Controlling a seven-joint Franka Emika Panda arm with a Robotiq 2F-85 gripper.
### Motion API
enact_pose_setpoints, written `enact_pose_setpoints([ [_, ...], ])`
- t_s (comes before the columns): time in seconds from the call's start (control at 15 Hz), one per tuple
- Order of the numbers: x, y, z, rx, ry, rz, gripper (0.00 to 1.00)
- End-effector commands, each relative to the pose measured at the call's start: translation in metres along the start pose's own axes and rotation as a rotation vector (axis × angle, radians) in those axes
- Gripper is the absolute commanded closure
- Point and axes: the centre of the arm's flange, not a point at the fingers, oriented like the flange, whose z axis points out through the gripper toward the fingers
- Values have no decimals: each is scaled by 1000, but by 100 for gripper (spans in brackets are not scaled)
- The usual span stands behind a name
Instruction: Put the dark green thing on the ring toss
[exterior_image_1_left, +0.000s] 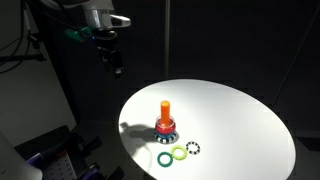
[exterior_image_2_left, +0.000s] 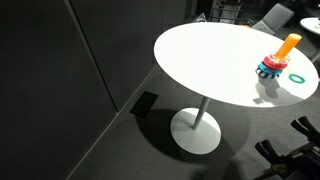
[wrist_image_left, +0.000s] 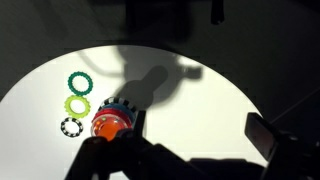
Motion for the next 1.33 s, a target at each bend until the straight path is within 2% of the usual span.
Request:
enact_pose_setpoints([
  [0.0, 10, 25, 19, -3, -1, 51, 0],
  [0.87, 32, 110, 110, 39, -86, 67, 0],
  [0.93, 22, 97, 106, 46, -89, 84, 0],
  [1.27, 23, 97, 112, 46, -99, 81, 0],
])
